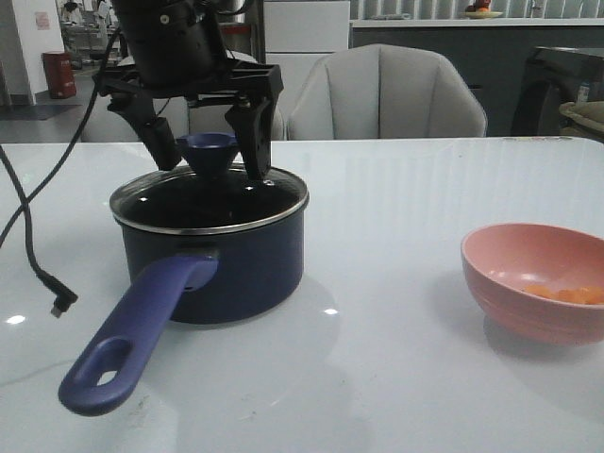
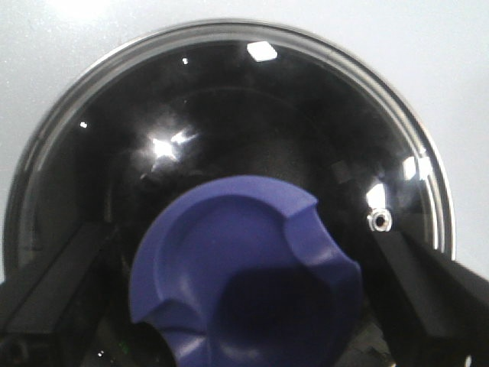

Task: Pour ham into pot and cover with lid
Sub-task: 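Lower the left gripper onto the purple lid knob and close it, then lift the glass lid off the saucepan with the left gripper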

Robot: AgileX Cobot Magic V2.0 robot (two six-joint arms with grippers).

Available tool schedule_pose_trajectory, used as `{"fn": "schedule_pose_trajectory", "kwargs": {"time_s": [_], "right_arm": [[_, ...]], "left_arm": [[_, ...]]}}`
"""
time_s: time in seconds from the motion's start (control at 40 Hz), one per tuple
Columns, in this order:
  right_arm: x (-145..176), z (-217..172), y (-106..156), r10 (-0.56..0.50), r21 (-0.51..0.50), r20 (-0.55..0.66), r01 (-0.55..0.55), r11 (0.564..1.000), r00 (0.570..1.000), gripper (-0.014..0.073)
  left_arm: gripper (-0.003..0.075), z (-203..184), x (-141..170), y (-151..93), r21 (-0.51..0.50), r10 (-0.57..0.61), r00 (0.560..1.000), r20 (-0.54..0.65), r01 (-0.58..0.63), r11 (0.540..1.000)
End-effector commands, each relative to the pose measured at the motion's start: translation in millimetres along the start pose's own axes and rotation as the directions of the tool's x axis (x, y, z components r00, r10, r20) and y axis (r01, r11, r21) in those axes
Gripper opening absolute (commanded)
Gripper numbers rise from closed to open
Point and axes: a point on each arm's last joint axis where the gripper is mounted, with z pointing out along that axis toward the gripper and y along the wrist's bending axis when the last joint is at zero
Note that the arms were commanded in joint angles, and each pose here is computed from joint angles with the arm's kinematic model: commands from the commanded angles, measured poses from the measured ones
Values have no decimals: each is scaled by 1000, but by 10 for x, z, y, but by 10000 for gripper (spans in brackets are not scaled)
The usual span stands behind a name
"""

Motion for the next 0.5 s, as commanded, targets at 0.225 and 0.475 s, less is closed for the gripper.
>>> {"fn": "schedule_pose_trajectory", "kwargs": {"time_s": [0.225,0.475], "right_arm": [[-46,-15,-5,-12,9,87,11,1000,996,190],[-46,-15,-5,-12,9,87,11,1000,996,190]], "left_arm": [[560,-214,-89,-18,4,-40,995,87,40,999],[332,-205,-92,-18,4,-40,995,88,40,999]]}}
